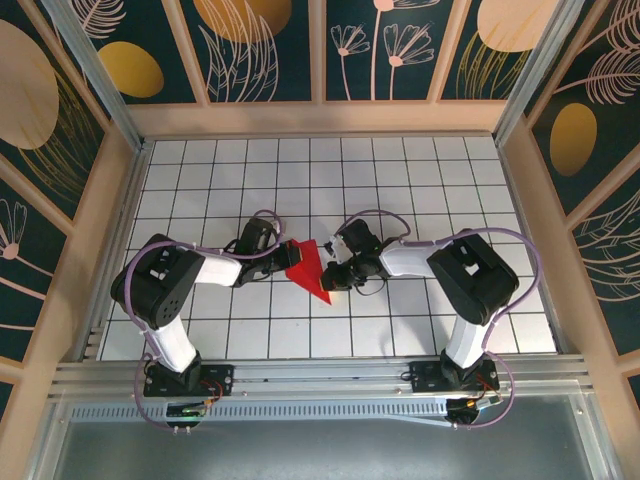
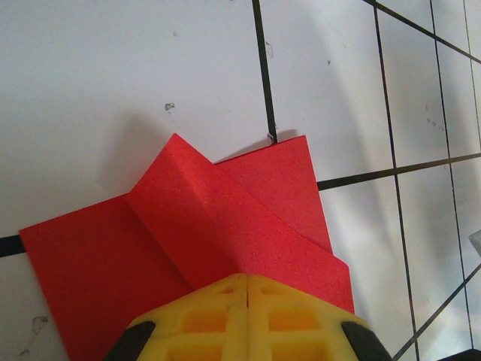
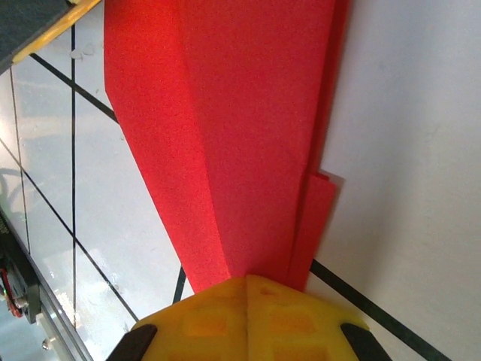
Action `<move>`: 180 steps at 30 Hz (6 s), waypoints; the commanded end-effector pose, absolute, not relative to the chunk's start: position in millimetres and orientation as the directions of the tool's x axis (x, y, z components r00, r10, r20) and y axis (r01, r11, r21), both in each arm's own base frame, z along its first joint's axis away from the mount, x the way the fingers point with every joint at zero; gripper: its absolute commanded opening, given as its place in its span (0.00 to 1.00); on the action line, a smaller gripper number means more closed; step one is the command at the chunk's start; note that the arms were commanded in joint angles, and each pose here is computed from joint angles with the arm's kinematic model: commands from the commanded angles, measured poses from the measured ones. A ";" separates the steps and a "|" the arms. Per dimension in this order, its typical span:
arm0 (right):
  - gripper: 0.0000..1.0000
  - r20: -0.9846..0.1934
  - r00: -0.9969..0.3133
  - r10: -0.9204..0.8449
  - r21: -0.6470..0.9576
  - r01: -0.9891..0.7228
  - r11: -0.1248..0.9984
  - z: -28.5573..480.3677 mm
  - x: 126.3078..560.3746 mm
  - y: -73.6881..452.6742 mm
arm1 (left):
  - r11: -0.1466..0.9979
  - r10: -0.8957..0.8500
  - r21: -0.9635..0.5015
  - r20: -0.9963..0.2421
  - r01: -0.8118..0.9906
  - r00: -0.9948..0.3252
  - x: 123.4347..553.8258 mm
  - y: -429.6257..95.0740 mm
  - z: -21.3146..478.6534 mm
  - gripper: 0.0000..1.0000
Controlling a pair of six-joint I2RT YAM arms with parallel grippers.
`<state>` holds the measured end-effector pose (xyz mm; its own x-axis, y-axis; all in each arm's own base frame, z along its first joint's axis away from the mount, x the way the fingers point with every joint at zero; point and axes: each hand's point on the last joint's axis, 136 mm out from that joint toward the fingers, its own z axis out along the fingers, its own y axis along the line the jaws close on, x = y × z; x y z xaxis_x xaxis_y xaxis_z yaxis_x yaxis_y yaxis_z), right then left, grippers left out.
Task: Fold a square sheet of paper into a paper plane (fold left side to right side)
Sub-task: Fourth fold the wing at the center of the table.
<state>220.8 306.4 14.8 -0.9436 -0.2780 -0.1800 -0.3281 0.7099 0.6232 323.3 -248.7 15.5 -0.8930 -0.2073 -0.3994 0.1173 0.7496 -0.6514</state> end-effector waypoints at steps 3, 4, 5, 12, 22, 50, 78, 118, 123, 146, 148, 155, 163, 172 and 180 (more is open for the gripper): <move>0.00 -0.118 -0.961 -0.249 0.530 -0.273 0.803 16.9 216.1 274.9 | 0.821 -0.181 -0.568 -0.351 0.056 -0.919 308.0 -230.0 -20.9 0.01; 0.00 -0.134 -0.960 -0.246 0.552 -0.278 0.786 25.7 218.4 279.4 | 0.821 -0.181 -0.568 -0.351 0.056 -0.919 307.9 -229.9 -20.8 0.01; 0.00 -0.152 -0.958 -0.244 0.573 -0.286 0.768 34.2 220.6 284.7 | 0.822 -0.182 -0.567 -0.352 0.054 -0.918 308.2 -229.4 -20.9 0.01; 0.00 -0.213 -0.953 -0.215 0.675 -0.303 0.673 55.6 232.9 315.5 | 0.825 -0.182 -0.562 -0.356 0.055 -0.916 309.9 -230.2 -20.3 0.00; 0.00 -0.270 -0.940 -0.208 0.687 -0.339 0.642 63.3 248.9 343.0 | 0.832 -0.181 -0.553 -0.358 0.051 -0.916 310.7 -229.4 -20.7 0.00; 0.00 -0.248 -0.944 -0.216 0.634 -0.327 0.700 14.4 266.1 353.8 | 0.855 -0.192 -0.519 -0.343 0.015 -0.920 310.7 -223.5 -28.2 0.00; 0.00 -0.087 -0.964 -0.249 0.595 -0.251 0.763 -3.9 193.6 301.6 | 0.879 -0.218 -0.475 -0.330 -0.038 -0.918 311.3 -213.8 -37.9 0.00; 0.00 -0.093 -0.978 -0.189 0.627 -0.205 0.752 4.5 197.0 297.7 | 0.881 -0.203 -0.472 -0.339 -0.020 -0.919 313.2 -215.4 -36.1 0.00; 0.00 -0.061 -0.979 -0.195 0.626 -0.190 0.757 -1.7 187.6 291.8 | 0.885 -0.207 -0.464 -0.336 -0.030 -0.919 314.0 -214.1 -38.3 0.00; 0.07 -0.264 -0.935 -0.234 0.637 -0.352 0.686 74.0 219.3 273.2 | 0.762 -0.222 -0.640 -0.408 0.104 -0.886 343.3 -258.3 44.1 0.24; 0.18 -0.358 -0.904 -0.234 0.626 -0.419 0.658 93.1 238.8 275.7 | 0.747 -0.235 -0.650 -0.456 0.141 -0.858 352.0 -261.2 74.9 0.31; 0.37 -0.536 -0.817 -0.214 0.582 -0.541 0.607 113.4 287.4 287.6 | 0.808 -0.322 -0.576 -0.610 0.126 -0.724 361.4 -226.1 139.2 0.45; 0.40 -0.534 -0.813 -0.232 0.618 -0.563 0.549 83.3 302.5 310.9 | 0.837 -0.408 -0.547 -0.660 0.032 -0.631 328.7 -175.5 143.2 0.56; 0.36 -0.499 -0.826 -0.264 0.655 -0.558 0.509 59.4 303.8 335.7 | 0.832 -0.473 -0.553 -0.656 -0.052 -0.588 303.1 -144.6 126.9 0.64; 0.18 -0.476 -0.842 -0.254 0.683 -0.536 0.496 53.0 300.3 339.1 | 0.836 -0.466 -0.546 -0.657 -0.053 -0.593 303.8 -145.2 125.8 0.64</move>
